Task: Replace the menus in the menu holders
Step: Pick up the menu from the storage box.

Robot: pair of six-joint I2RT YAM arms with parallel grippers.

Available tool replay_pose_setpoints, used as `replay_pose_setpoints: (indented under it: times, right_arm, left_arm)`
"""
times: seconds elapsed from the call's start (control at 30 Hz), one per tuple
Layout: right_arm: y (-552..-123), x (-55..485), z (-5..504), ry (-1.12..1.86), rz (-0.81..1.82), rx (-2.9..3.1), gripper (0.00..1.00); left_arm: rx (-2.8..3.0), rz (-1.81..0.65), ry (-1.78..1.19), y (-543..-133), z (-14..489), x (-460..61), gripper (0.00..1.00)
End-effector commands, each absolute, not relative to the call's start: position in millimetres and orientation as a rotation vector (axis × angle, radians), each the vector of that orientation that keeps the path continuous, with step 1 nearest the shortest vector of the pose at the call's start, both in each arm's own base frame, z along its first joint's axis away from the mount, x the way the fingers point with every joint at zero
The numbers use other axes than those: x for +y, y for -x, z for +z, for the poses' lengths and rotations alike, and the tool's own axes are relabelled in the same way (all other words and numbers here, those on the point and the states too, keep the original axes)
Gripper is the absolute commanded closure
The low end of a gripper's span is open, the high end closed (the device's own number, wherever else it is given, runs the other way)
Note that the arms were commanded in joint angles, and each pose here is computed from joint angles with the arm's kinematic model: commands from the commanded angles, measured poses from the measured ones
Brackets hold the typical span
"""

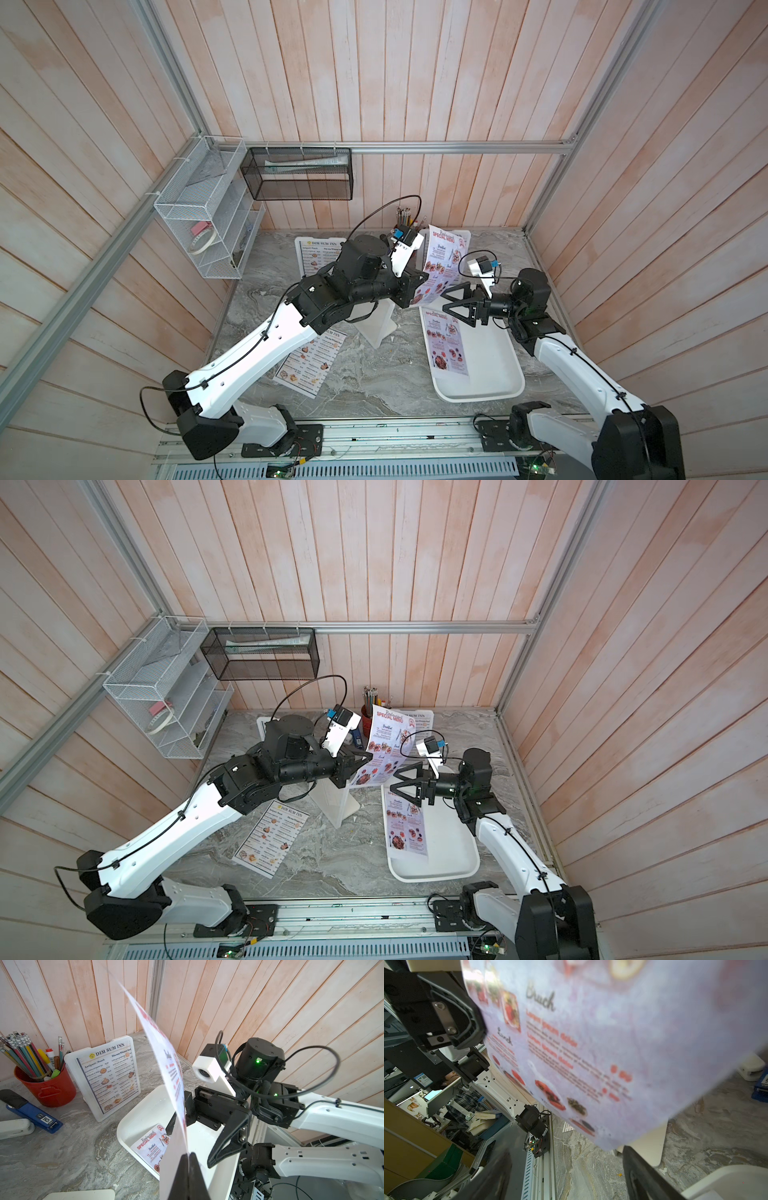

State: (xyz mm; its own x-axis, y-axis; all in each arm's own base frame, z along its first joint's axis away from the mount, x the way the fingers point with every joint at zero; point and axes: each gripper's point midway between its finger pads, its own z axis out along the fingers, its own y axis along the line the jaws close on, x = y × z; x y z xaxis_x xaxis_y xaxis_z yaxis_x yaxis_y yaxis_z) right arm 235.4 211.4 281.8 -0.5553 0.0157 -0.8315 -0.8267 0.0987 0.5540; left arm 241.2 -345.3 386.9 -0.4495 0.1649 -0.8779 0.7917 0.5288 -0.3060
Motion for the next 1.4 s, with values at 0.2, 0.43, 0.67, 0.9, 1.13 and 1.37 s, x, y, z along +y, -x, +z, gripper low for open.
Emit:
replay_pose_setpoints:
  times: [0.2,0.43,0.67,0.9,1.13,1.37]
  right_arm:
    - [-249,211,313,0.890,1.487,1.581,0.15]
    - [-255,210,320,0.911,1.522,1.541,0.16]
    - [-251,204,329,0.908,1.504,1.519,0.18]
    - [-242,198,332,0.896,1.487,1.507,0.19]
    - [-235,194,331,0.881,1.473,1.509,0.19]
    - [-231,190,337,0.875,1.459,1.489,0.22]
  left_arm:
    - [1.886,-0.980,-0.825,-229,399,-344,1.00]
    - [1.896,-0.987,-0.823,-229,396,-345,1.00]
    - [1.923,-0.949,-0.778,-236,390,-340,1.00]
    - [1.938,-0.946,-0.748,-241,387,-337,1.00]
    - [1.953,-0.945,-0.729,-245,382,-334,1.00]
    - [1.960,-0.939,-0.723,-247,381,-330,1.00]
